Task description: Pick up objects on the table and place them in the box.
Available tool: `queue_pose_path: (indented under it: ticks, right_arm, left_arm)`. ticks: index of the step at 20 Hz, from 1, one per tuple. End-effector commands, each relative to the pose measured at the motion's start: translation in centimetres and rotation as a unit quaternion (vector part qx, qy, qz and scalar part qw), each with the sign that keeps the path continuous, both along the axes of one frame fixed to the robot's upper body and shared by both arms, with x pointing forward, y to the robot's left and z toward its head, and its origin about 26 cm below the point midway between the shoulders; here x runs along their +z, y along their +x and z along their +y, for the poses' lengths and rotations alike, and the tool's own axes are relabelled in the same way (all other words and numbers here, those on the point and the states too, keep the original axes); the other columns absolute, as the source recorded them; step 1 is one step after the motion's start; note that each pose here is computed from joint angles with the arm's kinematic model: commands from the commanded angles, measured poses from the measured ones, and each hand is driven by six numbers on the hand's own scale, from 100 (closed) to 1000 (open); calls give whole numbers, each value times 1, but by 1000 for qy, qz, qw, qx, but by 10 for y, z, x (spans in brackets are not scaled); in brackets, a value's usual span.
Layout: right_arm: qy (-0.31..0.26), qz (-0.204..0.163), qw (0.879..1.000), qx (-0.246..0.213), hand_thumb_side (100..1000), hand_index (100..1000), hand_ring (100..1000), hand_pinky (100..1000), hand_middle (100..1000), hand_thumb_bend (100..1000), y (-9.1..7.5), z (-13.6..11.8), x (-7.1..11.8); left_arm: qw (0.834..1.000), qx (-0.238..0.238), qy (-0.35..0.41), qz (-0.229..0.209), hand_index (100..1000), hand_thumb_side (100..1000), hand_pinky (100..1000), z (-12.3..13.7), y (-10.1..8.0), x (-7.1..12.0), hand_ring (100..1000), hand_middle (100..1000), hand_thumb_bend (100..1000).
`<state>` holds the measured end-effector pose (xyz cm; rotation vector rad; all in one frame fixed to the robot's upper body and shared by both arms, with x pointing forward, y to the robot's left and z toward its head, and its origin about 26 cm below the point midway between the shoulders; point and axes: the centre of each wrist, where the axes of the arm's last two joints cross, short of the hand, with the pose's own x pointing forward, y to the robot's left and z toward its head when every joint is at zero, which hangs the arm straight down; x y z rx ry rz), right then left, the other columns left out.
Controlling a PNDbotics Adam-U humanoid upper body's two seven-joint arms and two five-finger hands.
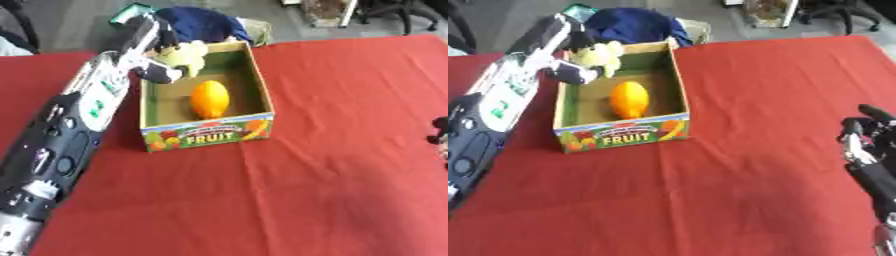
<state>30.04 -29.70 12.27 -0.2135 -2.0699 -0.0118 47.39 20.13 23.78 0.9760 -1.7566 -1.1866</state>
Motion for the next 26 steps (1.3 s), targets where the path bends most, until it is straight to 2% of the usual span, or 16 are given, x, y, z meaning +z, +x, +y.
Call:
queue_pose_path:
  ticks: [1, 2, 3, 4, 6, 11, 14, 16, 19, 23, 26]
  right_arm:
    - [-2, -11, 1000, 5, 253, 816, 776, 684, 628, 100, 1, 0, 7]
    - [-2, -12, 1000, 5, 252, 816, 776, 684, 628, 100, 1, 0, 7]
    - [-2, -12, 1000, 5, 252, 816, 776, 684, 628, 100, 1, 0, 7]
    - [-2, -11, 1000, 3, 252, 816, 776, 684, 628, 100, 1, -1, 7]
    - [-1, -10, 1000, 1, 252, 816, 776, 684, 628, 100, 1, -1, 6]
    - [0, -11, 1000, 1, 252, 816, 776, 684, 628, 100, 0, -1, 6]
    - [0, -10, 1000, -3, 252, 816, 777, 684, 628, 100, 0, -2, 5]
    - [0, -11, 1000, -5, 252, 816, 777, 684, 628, 100, 0, -4, 6]
    - [1, -13, 1000, -10, 252, 815, 777, 684, 628, 100, -1, -5, 6]
    - [0, -13, 1000, -12, 252, 815, 778, 684, 628, 100, -1, -5, 6]
    - [2, -14, 1000, -13, 253, 815, 778, 683, 628, 100, -1, -5, 7]
  left_arm:
    - [1000, -16, 2, 8, 665, 100, 592, 2, 1, 2, 584, 565, 652]
    - [1000, -22, -2, 14, 685, 100, 601, 3, 0, 0, 603, 586, 793]
    - [999, -28, -7, 18, 699, 198, 610, 4, 0, 0, 617, 600, 880]
    - [999, -35, -14, 19, 714, 284, 616, 5, -1, 1, 627, 614, 940]
    - [998, -46, -29, 14, 740, 358, 639, 8, -4, 4, 666, 653, 1000]
    - [993, -66, -96, -27, 780, 394, 662, 17, -18, 19, 721, 706, 1000]
    - [979, -83, -171, -70, 781, 416, 652, 33, -40, 33, 726, 709, 1000]
    - [962, -91, -237, -95, 770, 430, 634, 46, -60, 41, 715, 695, 999]
    - [926, -105, -342, -119, 759, 420, 617, 65, -94, 41, 701, 678, 973]
    - [890, -92, -424, -143, 748, 371, 599, 84, -131, 30, 681, 656, 917]
    - [872, -66, -460, -154, 739, 347, 586, 93, -148, 18, 668, 643, 863]
